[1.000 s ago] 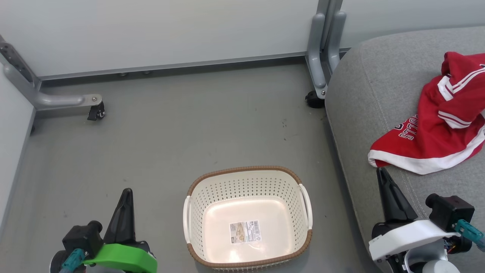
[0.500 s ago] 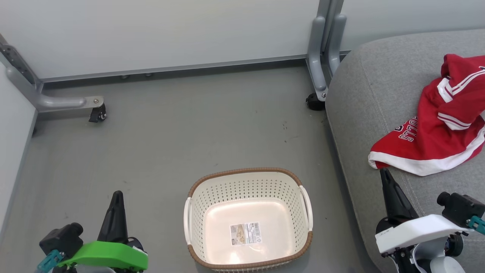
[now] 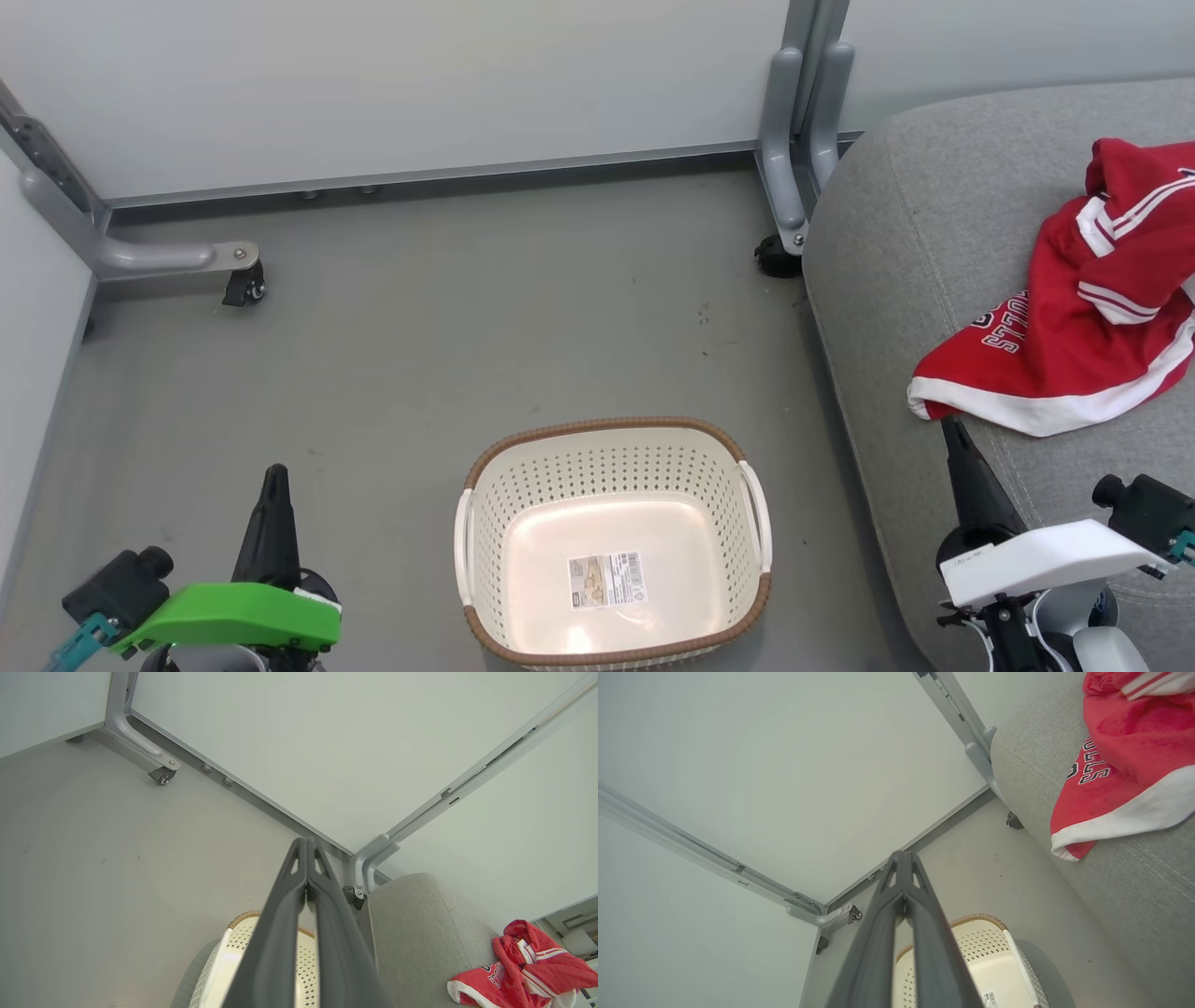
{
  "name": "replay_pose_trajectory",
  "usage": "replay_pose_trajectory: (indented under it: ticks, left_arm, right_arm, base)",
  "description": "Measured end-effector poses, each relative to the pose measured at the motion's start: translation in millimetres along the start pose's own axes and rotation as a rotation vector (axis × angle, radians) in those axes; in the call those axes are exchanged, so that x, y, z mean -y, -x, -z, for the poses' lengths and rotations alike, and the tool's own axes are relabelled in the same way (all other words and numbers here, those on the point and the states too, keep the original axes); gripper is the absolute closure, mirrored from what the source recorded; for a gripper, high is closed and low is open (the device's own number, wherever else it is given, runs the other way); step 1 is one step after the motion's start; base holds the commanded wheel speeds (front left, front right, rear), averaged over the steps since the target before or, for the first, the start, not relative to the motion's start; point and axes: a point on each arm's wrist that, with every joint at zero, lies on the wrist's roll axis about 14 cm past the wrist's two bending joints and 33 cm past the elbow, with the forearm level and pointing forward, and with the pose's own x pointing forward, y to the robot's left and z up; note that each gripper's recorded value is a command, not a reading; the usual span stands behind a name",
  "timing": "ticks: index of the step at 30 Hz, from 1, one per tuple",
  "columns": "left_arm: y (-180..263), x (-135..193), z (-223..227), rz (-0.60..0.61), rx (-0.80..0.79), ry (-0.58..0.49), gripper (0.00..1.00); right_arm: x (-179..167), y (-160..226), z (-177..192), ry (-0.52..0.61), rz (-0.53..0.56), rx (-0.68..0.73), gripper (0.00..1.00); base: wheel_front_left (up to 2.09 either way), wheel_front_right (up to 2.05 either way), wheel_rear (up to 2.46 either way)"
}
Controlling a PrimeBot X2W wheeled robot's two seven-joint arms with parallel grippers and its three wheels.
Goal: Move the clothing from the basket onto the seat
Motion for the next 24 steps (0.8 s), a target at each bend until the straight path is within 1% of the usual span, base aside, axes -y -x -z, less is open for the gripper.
replay_pose_trajectory:
  ticks: [8,24]
  left_arm:
    - [-0.3,-1.8,-3.1,-0.009,0.002,0.112,1.00]
    - [-2.9,-1.2,-11.4,-0.008,0.012,0.302,1.00]
  right_arm:
    - [1.2,-3.3,-2.7,-0.105,0.005,0.007,1.00]
    - [6.6,-5.9,-5.0,-0.290,0.022,0.012,1.00]
  base:
    - [0.00,0.00,0.00]
    - [0.00,0.00,0.00]
